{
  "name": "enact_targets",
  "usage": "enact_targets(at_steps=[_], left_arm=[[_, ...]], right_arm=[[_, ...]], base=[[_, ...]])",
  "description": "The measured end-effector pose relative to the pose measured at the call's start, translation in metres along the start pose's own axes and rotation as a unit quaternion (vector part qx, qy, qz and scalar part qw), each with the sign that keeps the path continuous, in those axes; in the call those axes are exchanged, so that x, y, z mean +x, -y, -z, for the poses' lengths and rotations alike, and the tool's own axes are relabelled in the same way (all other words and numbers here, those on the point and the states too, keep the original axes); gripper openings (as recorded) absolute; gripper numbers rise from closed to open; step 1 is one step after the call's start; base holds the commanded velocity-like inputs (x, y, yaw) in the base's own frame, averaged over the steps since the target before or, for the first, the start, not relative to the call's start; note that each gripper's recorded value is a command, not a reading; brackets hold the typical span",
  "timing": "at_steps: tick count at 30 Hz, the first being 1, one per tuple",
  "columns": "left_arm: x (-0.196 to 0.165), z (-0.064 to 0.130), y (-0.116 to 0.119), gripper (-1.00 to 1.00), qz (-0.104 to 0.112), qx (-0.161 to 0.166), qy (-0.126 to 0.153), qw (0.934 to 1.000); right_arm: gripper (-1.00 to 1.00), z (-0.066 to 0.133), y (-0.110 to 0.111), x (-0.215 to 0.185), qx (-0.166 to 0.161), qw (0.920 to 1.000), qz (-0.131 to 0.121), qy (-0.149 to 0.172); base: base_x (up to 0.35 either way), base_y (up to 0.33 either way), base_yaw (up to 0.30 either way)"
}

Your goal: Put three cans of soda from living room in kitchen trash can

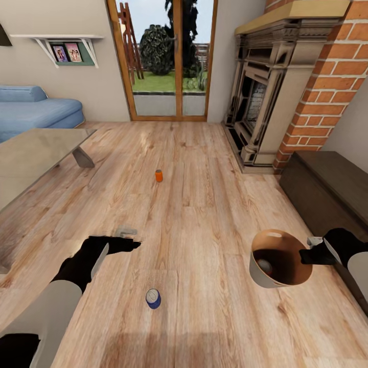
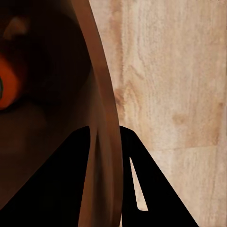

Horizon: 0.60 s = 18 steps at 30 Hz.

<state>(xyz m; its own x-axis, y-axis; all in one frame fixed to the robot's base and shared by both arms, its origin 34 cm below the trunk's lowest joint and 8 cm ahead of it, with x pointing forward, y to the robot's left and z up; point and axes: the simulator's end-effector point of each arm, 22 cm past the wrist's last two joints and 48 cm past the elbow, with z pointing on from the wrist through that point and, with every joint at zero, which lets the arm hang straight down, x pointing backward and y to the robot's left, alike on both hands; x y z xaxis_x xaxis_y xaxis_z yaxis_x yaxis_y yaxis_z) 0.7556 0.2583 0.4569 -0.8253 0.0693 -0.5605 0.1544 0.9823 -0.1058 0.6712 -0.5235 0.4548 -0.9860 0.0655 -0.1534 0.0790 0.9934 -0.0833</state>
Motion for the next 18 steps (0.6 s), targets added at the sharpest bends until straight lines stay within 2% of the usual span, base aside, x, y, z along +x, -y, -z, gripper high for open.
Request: enact_targets(at_steps=[2,6,13,18], left_arm=[[0.012,0.000,-0.015,1.00,0.006,-0.034,-0.019,0.9992],[0.021,0.001,-0.026,1.00,0.009,-0.059,-0.035,0.9976],[0.052,-0.002,-0.026,1.00,0.015,-0.062,-0.057,0.9963],[0.060,-0.001,-0.025,1.00,0.015,-0.061,-0.060,0.9962]], right_arm=[[-1.00,0.000,-0.002,0.000,-0.002,1.0000,-0.001,0.000],[-1.00,-0.001,-0.002,0.001,-0.001,1.0000,0.001,-0.001],[-1.00,-0.002,-0.004,0.003,-0.004,1.0000,0.000,-0.003],[-1.00,-0.001,-0.005,0.002,-0.006,1.0000,-0.001,-0.002]], base=[[0.000,0.000,0.000],[0.000,0.000,0.000],[0.037,-0.028,-0.002],[0.155,-0.173,-0.103]])
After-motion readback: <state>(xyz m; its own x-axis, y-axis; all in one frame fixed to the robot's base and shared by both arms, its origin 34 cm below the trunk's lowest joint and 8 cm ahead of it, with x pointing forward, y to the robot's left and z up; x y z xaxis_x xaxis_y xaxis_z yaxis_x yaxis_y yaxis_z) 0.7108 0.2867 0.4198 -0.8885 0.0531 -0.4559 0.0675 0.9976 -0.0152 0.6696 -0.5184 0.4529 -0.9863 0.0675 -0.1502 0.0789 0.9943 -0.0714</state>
